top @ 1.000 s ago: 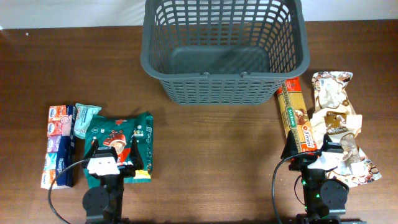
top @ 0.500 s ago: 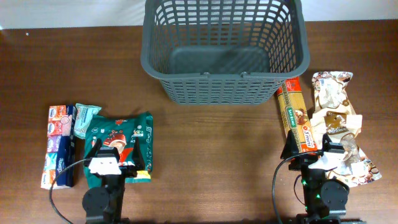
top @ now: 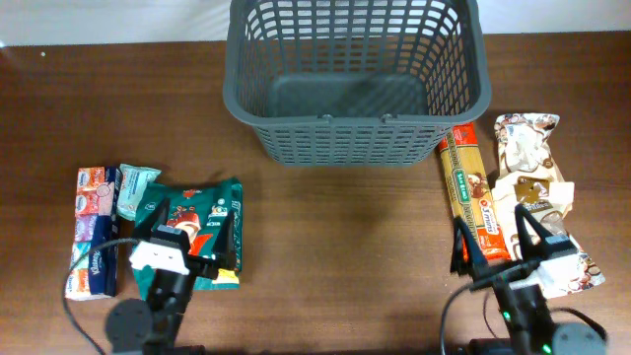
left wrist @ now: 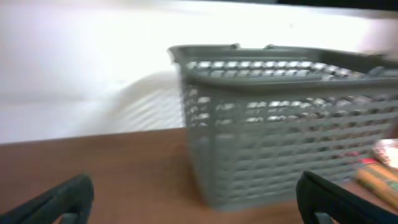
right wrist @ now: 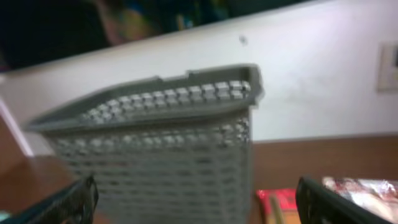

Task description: Pack container

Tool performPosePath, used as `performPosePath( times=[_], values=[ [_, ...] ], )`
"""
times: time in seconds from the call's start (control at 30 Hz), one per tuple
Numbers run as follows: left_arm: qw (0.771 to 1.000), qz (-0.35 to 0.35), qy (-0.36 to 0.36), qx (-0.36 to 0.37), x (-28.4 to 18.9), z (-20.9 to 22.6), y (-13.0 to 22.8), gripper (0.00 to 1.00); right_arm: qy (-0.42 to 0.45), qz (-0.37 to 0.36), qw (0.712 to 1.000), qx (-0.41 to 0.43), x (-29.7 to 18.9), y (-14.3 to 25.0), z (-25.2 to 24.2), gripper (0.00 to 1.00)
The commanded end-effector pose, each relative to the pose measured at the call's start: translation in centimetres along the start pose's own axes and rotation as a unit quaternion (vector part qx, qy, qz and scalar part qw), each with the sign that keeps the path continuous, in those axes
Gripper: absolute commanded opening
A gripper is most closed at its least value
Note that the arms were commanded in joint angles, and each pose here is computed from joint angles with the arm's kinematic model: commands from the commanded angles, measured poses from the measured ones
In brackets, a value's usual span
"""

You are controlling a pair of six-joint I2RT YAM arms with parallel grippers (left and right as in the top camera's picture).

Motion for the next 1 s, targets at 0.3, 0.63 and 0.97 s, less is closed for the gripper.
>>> performPosePath(
  times=[0.3, 0.63, 0.97],
  values=[
    [0.991, 0.062, 0.114, -0.029, -1.3, -0.4, -13.4, 0.99, -0.059, 0.118, 0.991, 0.033, -7.2, -8.3, 7.8, 0.99],
    [0.99, 0.061, 0.124, -0.006, -4.2, -0.9, -17.0, 0.99, -0.052, 0.162, 0.985, -0.009, -10.0, -12.4, 10.4, 0.99],
    [0.985, 0.147, 0.09, 0.02, -1.7, 1.5, -20.2, 0.99, 0.137, 0.262, 0.955, -0.039, -5.4, -18.4, 8.5, 0.99]
  ],
)
Point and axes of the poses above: each gripper's point midway between its finger pads, its own x axis out along the fingers, its own z axis along the line the jaws close on, y = z × x, the point moved 7 cm from there along -x, back along the fingers, and after that the axes turned 12 degrees about x, right-handed, at the moved point
